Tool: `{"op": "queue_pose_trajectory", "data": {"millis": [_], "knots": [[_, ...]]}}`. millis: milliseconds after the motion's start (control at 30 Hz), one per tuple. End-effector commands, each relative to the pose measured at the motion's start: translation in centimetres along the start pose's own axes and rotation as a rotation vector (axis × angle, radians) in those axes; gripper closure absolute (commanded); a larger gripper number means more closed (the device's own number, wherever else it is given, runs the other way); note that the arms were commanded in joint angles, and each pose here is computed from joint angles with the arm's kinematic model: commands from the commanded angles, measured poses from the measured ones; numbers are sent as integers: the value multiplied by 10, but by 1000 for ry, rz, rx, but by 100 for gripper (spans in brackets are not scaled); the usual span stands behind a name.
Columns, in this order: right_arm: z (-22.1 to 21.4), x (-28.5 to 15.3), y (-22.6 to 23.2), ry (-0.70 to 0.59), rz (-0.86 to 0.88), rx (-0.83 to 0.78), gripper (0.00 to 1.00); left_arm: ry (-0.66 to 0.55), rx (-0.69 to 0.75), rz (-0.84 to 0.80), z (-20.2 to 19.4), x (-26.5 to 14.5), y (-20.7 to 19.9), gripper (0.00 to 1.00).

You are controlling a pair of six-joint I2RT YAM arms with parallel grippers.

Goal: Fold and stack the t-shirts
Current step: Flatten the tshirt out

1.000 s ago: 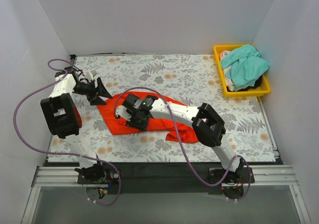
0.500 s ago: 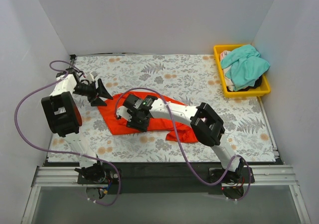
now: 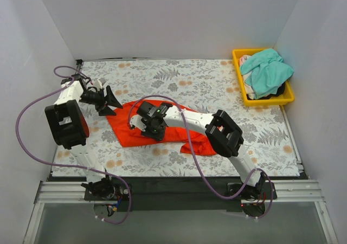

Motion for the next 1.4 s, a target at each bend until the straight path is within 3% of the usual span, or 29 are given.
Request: {"op": "queue_pose_trajectory", "data": {"millis": [0,67,100,333,500,733,1033,1367], "knots": [[4,-14,-2,-27,0,3,77,0,-1,-5,-3,-3,-4,38],[8,-21,-5,-40,-17,0,97,1,-2,-8,-3,-3,-5,38],[11,-26,-7,-49,-33,-2,99,1,-2,-8,-3,-2,-4,38],[21,-58,-19,-117,-78,9,99,-1,3,1,-3,-4,-4,38],[26,-111,-45,-228,-151,57,99,-64,78,149,16,-21,10,38],[0,-147,-77,-251,-238,112,99,-109,193,388,51,-40,40,37],[-43,-196,-139,-279,-375,193,99,-79,217,524,58,-26,82,43],[-58,-220,-164,-296,-444,206,99,-37,292,617,55,-4,100,48]]}}
Point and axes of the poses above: each gripper's point midway between its finger pads, its own x axis out along the fingers, its own y axis along the line the jaws close on, z = x × y, the point moved 3 cm from there along -x, back along the fingers, and after that the axes turned 5 degrees about -x, right-handed, at the moved point
